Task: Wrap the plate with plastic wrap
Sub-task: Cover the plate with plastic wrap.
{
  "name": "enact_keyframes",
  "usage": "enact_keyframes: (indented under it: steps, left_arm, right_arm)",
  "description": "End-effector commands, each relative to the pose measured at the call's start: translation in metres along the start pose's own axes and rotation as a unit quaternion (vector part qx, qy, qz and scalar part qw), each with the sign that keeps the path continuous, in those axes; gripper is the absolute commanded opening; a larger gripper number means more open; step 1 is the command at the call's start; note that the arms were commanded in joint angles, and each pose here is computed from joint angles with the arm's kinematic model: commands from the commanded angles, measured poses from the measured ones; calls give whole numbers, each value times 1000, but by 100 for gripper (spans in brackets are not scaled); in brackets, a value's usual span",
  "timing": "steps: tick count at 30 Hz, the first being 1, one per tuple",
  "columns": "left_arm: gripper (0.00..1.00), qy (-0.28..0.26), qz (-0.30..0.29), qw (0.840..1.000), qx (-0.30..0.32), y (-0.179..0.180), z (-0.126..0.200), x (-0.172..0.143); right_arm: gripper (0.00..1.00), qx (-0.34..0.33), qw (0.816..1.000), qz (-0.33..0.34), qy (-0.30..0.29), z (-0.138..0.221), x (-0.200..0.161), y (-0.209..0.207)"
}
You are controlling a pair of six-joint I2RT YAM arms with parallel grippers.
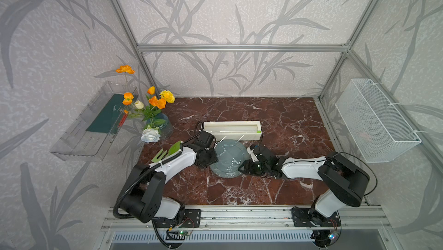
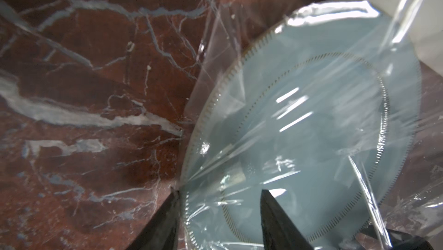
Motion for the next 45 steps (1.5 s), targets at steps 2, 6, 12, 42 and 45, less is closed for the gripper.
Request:
enact_keyframes:
  steps: [2,6,12,42,45]
  left_arm:
    - [53,12,3,1000,-15,-2,-6,-4]
    - [52,29,21,998,-43,-7,-14,-11]
    - [52,39,44,995,-85,-16,-14,-17]
    - [53,9,70,994,-81,9,9,-5]
    - [52,14,66,995,-77,10,10,-7]
  right_arm:
    - [48,-5,998,-60,-26,-16,-4,-26]
    - [44,50,990,-108,-78,-21,7,-23]
    - [41,116,972,-146,-146,-18,24,-12]
    - [23,127,965,-139,-183,-9,40,-21]
    - [34,109,970,-145,-163,-6,31,-33]
Point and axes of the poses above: each gripper's point midway between its finger pads, its own z axis back along the fingers, its own y axis along the line the jaws close on, x = y × z, the point moved 2 cm from there along z, back along the fingers, and after that the axes turned 3 degrees about z, right-handed, at the moved point
